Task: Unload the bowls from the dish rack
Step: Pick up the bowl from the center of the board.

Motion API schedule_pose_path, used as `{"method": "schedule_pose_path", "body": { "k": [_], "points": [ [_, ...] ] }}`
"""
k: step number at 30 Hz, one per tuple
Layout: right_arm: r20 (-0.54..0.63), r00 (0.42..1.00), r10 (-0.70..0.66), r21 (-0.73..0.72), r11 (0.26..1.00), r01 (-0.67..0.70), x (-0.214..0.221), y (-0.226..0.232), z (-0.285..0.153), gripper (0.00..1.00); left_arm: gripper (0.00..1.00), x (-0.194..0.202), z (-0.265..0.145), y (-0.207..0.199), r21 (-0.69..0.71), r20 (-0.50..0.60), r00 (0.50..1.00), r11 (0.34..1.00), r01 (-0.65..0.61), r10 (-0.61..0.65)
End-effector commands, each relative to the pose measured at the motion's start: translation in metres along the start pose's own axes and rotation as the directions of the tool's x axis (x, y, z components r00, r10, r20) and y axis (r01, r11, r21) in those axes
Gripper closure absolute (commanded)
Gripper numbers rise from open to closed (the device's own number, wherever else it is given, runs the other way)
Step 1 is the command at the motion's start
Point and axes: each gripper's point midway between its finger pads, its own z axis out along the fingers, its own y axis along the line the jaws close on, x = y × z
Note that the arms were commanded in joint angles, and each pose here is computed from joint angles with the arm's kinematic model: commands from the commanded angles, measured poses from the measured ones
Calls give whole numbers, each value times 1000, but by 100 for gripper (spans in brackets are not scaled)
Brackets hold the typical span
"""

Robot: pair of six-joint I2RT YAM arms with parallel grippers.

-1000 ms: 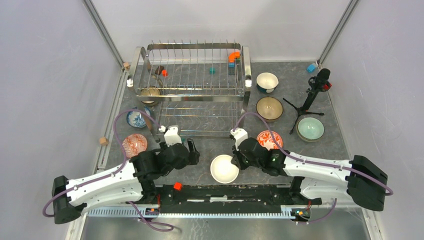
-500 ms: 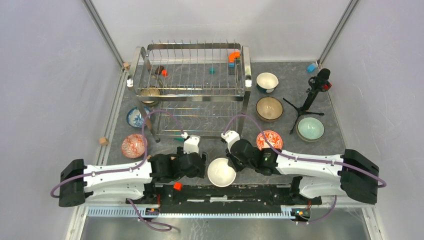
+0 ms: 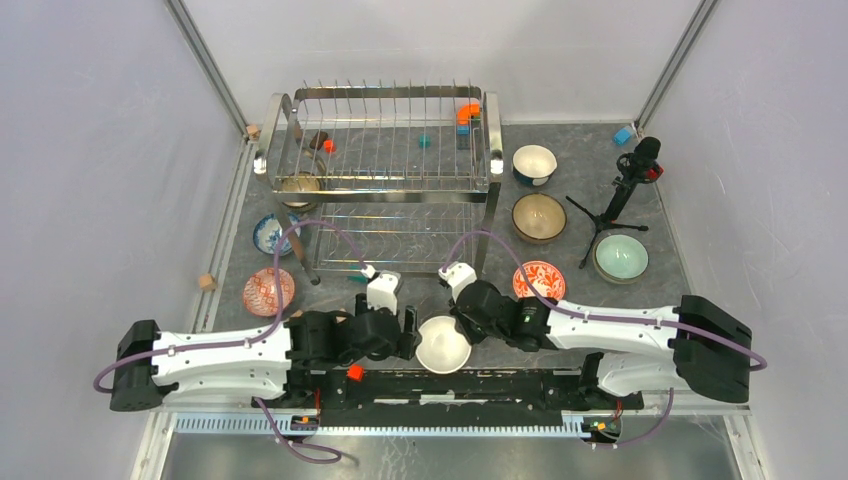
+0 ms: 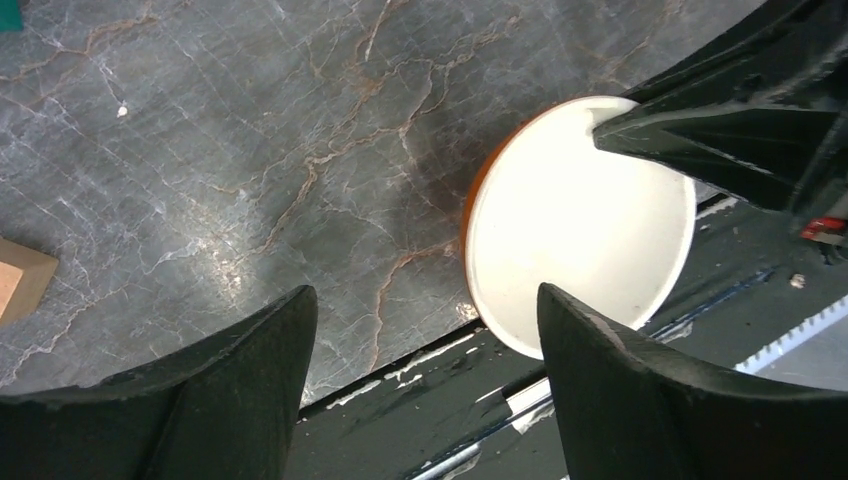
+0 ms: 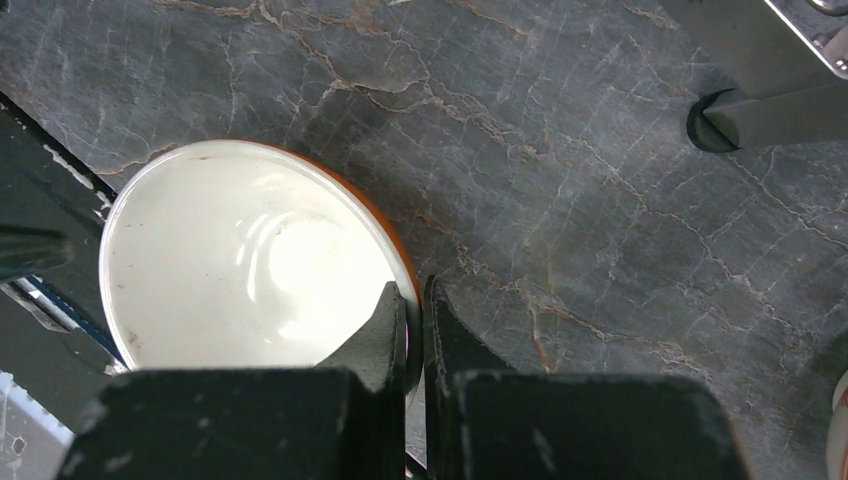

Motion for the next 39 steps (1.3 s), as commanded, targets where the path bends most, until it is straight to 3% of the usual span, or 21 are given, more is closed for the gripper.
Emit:
{"method": "schedule_pose_path", "body": {
  "k": [1,11,16,18,20,27,30,35,39],
  "points": [
    [110,994,28,-48,999,-22,-39,21,-3,100,16,-2,5,-10,-11,-3,1000,1000,25,-25],
    [124,992,20,-63,998,-12,-46,30,-8,100,43,13,23,-18,-44,-64,997,998,-37,34],
    [122,992,16,-72,997,-7,-44,32,-7,100,67,16,26,-16,-63,-72,997,997,-44,40],
    [120,993,14,-73,997,-6,-42,32,-7,99,83,15,26,-13,-73,-66,997,997,-37,32],
    [126,992,11,-84,996,-1,-41,32,-8,89,98,14,24,-8,-90,-50,999,996,-21,16],
    [164,986,12,-115,993,7,-44,33,-17,32,98,2,13,17,-177,29,998,983,55,-51],
    [184,983,11,-99,995,8,-47,28,-24,16,98,-9,1,38,-257,99,991,959,116,-93],
    [248,968,29,-68,998,-12,-54,15,-42,7,98,-33,-27,80,-366,250,957,901,233,-146],
    [290,956,43,-62,998,-25,-52,7,-50,6,98,-46,-41,115,-434,298,937,848,303,-182]
  ]
}}
